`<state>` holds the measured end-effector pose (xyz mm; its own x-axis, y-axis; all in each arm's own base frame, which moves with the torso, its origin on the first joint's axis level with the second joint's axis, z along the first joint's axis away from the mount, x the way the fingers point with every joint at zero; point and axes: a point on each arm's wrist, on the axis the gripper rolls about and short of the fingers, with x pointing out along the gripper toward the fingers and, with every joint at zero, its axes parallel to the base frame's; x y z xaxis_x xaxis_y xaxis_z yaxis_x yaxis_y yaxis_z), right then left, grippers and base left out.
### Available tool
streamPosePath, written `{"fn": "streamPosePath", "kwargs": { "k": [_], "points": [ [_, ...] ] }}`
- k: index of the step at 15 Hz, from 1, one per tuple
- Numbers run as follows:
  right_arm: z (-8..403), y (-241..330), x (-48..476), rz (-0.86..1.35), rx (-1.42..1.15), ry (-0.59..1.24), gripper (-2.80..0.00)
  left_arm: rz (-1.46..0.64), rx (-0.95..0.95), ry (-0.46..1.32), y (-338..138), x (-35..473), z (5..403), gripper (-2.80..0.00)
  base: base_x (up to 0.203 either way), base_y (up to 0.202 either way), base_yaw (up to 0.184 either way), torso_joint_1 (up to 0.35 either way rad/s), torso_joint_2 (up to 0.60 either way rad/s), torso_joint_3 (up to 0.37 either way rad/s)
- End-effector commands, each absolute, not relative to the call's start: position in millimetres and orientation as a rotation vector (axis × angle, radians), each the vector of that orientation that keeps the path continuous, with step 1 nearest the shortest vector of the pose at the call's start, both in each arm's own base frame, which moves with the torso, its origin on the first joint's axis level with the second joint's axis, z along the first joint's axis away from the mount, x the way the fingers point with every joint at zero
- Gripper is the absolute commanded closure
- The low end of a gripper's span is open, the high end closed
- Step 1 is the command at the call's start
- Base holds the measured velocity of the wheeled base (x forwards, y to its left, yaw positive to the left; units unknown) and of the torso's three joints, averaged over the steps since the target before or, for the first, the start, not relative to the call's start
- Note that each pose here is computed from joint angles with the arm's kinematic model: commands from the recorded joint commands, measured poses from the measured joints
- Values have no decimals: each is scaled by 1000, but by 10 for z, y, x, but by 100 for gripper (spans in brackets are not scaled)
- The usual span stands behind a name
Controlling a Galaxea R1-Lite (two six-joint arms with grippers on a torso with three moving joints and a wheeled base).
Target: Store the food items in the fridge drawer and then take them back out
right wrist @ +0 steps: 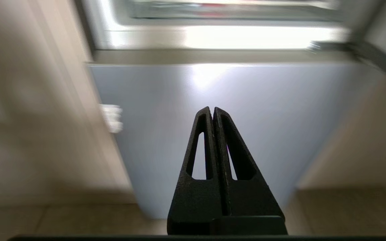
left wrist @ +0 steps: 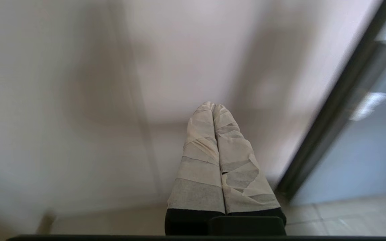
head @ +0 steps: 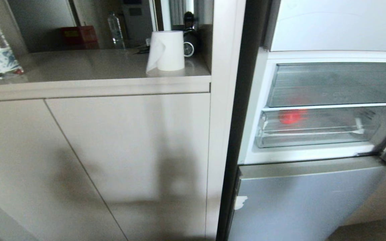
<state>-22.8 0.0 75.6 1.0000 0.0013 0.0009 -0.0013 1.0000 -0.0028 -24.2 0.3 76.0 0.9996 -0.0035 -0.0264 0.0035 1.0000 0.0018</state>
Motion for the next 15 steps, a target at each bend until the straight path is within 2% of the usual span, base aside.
{"fn": "streamPosePath", "kwargs": {
  "k": [1,6,9,13,14,15],
  "points": [
    [756,0,-228,2,-3,-2,0,-3,2,26,3,-243,760,0,-1,-6,171,2,7,2],
    [758,1,-217,8,-16,15,0,-3,2,26,3,-243,760,0,2,-8,156,0,2,4],
    [843,2,-58,20,-27,149,0,-3,2,26,3,-243,760,0,1,0,18,1,3,0],
    [1076,29,513,119,7,356,0,-3,2,26,3,-243,760,0,0,0,0,0,0,0],
    [1110,40,700,156,24,397,-280,-3,2,26,3,-243,760,0,0,0,0,0,0,0],
    [1135,49,880,188,38,419,-280,-3,2,26,3,-243,760,0,0,0,0,0,0,0]
  ]
}}
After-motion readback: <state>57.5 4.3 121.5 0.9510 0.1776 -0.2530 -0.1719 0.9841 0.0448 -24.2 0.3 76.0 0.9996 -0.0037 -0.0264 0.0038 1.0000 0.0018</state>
